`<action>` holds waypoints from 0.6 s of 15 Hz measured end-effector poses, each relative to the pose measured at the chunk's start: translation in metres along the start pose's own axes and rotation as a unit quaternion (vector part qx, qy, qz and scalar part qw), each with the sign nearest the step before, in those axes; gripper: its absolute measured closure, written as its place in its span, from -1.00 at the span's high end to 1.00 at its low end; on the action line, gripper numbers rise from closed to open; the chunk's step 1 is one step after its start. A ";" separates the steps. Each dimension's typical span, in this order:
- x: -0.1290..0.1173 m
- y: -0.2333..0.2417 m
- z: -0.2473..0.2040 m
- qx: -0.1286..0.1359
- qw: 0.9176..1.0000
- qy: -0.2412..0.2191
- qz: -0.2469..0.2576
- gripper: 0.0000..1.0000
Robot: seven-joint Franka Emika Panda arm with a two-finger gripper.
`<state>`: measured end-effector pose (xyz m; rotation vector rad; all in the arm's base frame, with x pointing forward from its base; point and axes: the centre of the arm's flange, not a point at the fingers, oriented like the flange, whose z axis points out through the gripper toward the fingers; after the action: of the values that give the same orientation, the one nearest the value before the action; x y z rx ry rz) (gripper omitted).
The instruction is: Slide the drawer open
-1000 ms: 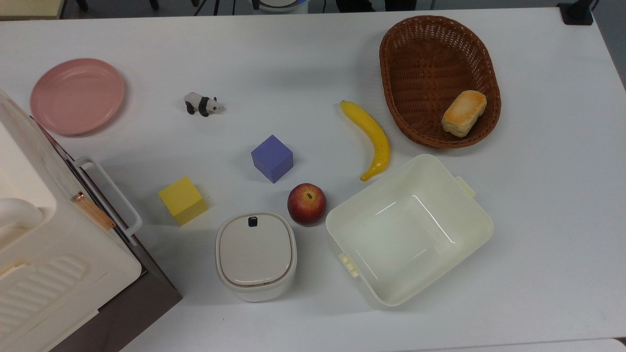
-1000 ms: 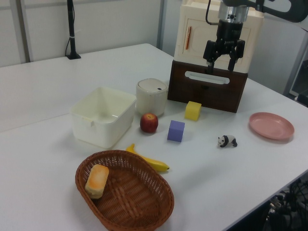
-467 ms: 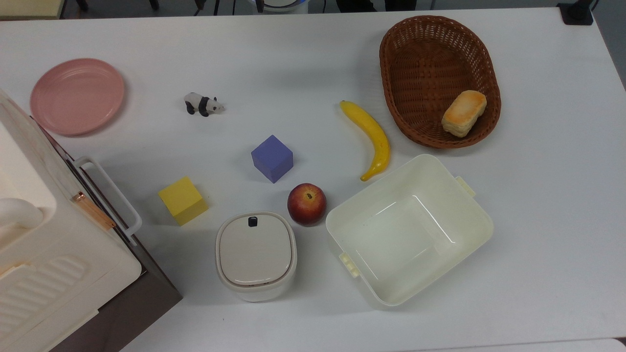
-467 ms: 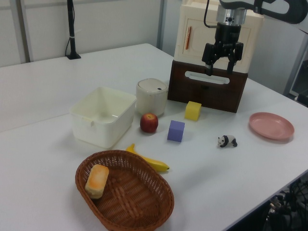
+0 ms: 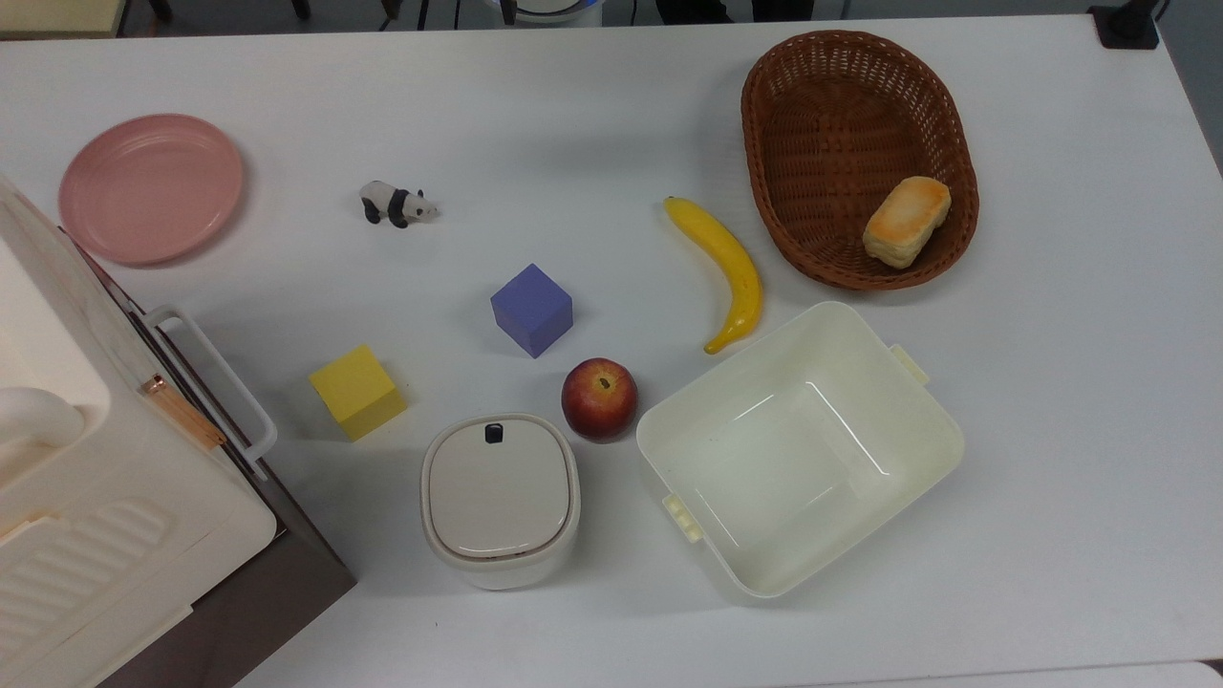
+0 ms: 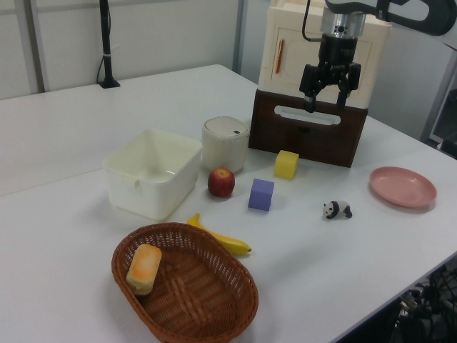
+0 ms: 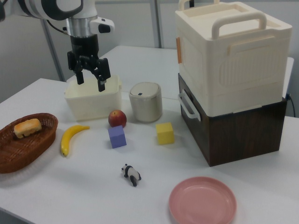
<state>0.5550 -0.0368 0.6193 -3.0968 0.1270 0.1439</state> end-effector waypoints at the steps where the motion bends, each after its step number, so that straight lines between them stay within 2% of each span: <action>1: 0.000 0.000 0.000 0.000 1.000 0.000 0.000 1.00; 7: 0.001 0.000 0.001 -0.001 1.000 0.002 -0.004 1.00; 9: 0.008 0.000 -0.001 -0.003 0.999 0.025 -0.037 1.00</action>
<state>0.5626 -0.0374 0.6198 -3.1075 0.0128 0.0653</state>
